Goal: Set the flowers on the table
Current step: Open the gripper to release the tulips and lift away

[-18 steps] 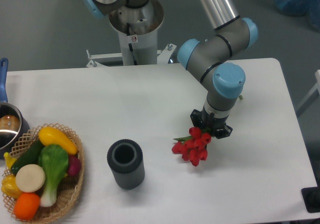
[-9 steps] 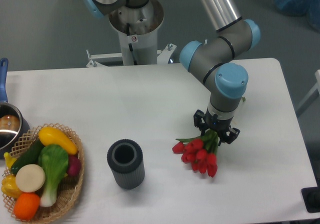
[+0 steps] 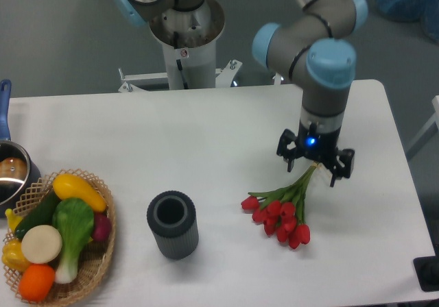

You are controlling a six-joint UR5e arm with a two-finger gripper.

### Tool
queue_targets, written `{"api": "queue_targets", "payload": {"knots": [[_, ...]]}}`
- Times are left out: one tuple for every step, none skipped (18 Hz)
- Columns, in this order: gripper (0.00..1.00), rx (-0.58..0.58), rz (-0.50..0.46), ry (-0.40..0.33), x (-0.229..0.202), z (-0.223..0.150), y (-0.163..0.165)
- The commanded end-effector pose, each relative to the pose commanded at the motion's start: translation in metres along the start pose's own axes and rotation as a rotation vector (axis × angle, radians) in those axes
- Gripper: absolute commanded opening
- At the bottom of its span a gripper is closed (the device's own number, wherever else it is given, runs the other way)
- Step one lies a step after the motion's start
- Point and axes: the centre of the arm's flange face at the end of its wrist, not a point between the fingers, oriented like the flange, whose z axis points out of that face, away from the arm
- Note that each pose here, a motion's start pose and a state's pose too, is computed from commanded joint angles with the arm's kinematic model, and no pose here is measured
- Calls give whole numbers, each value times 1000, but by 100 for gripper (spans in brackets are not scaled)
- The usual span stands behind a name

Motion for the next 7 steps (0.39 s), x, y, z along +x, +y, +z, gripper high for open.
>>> {"api": "queue_targets", "payload": {"knots": [[100, 1, 2, -10, 1, -8, 0], [100, 2, 8, -13, 5, -14, 1], [100, 2, 21, -15, 8, -20, 2], [100, 1, 47, -15, 10, -21, 2], [100, 0, 75, -17, 10, -24, 2], [100, -6, 104, -18, 10, -25, 3], [100, -12, 130, -14, 11, -26, 4]]}}
